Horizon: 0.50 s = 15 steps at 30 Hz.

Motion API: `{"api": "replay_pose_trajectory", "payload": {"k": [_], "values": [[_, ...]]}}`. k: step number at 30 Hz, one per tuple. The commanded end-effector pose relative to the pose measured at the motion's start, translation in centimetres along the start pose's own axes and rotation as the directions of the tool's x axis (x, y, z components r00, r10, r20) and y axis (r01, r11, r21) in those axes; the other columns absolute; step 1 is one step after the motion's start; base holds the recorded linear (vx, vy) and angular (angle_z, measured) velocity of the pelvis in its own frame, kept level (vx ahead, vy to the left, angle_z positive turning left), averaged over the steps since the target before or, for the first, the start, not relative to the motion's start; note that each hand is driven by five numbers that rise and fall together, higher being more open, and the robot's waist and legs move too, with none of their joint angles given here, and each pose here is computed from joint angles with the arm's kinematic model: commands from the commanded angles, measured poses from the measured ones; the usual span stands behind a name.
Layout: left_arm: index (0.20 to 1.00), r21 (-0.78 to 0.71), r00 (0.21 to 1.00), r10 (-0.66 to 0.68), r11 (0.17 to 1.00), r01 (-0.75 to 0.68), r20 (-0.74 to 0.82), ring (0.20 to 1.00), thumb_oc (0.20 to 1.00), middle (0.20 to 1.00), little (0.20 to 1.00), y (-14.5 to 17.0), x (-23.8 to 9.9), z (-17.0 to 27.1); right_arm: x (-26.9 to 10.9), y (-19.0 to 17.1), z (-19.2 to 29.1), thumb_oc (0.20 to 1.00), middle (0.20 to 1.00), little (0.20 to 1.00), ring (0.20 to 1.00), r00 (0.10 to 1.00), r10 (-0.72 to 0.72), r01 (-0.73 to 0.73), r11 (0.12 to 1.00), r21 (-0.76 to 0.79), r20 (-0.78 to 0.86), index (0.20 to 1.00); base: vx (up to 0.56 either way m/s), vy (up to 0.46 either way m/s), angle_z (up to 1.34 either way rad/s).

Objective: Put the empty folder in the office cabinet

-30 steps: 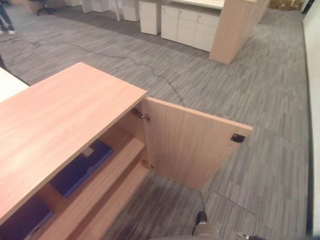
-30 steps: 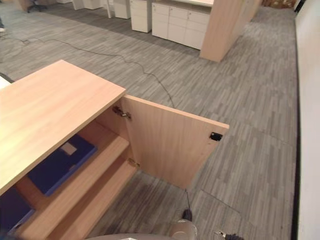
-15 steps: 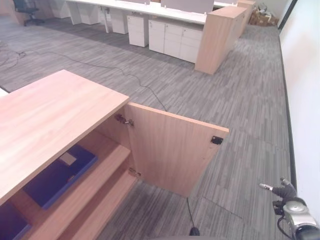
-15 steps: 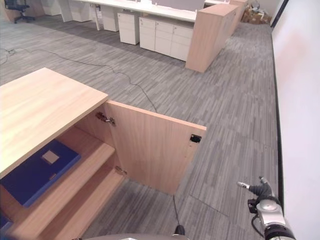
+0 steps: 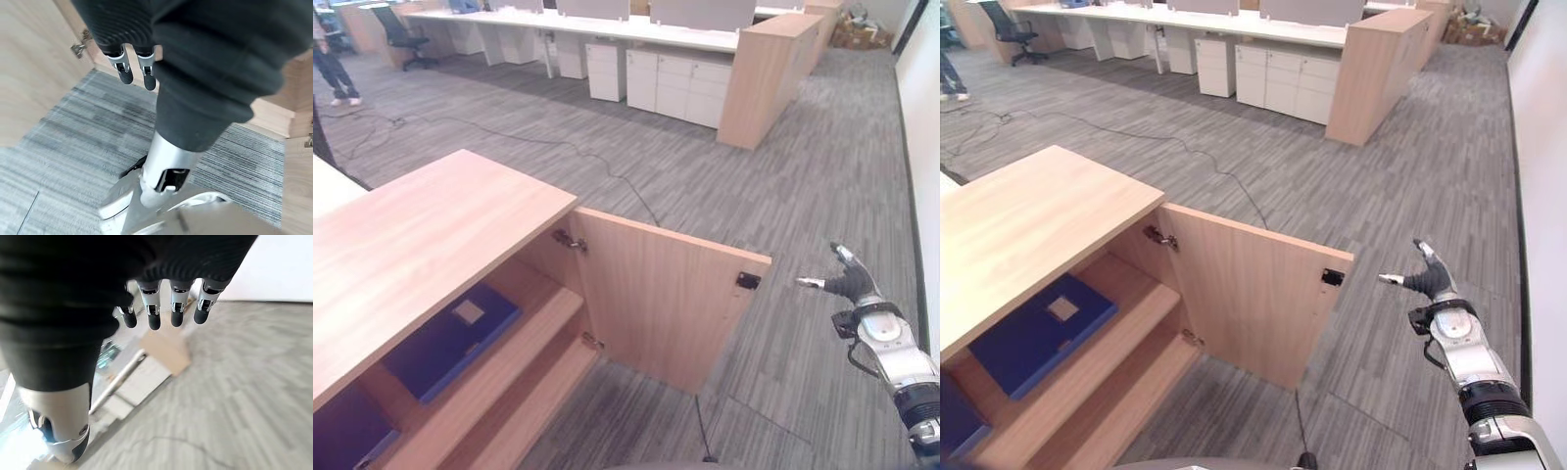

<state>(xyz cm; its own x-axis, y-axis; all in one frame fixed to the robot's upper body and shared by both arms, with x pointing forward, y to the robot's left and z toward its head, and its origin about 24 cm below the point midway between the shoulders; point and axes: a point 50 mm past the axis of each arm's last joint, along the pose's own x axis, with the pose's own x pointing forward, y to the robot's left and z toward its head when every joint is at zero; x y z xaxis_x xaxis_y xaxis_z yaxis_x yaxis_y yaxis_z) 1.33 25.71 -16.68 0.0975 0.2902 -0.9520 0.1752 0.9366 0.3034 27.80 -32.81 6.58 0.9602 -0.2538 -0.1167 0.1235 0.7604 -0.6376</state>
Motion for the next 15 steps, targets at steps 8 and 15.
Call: {"api": "replay_pose_trajectory", "payload": {"k": [8,15], "values": [[1.0,0.015,1.0,-0.023,1.0,0.023,-0.006,1.0,1.0,1.0,1.0,-0.2,0.0,0.1,1.6,2.1,5.5,1.0,1.0,1.0,1.0,0.97,0.114,-0.13,0.99,0.062,0.215,1.0,0.0,-0.007,0.01],[1.0,0.018,0.999,-0.034,0.999,0.034,-0.009,1.0,1.0,1.0,1.0,0.1,0.0,-0.1,0.1,5.3,5.7,1.0,1.0,1.0,1.0,0.896,0.373,-0.371,0.927,-0.058,0.241,1.0,0.0,0.0,0.0]]}}
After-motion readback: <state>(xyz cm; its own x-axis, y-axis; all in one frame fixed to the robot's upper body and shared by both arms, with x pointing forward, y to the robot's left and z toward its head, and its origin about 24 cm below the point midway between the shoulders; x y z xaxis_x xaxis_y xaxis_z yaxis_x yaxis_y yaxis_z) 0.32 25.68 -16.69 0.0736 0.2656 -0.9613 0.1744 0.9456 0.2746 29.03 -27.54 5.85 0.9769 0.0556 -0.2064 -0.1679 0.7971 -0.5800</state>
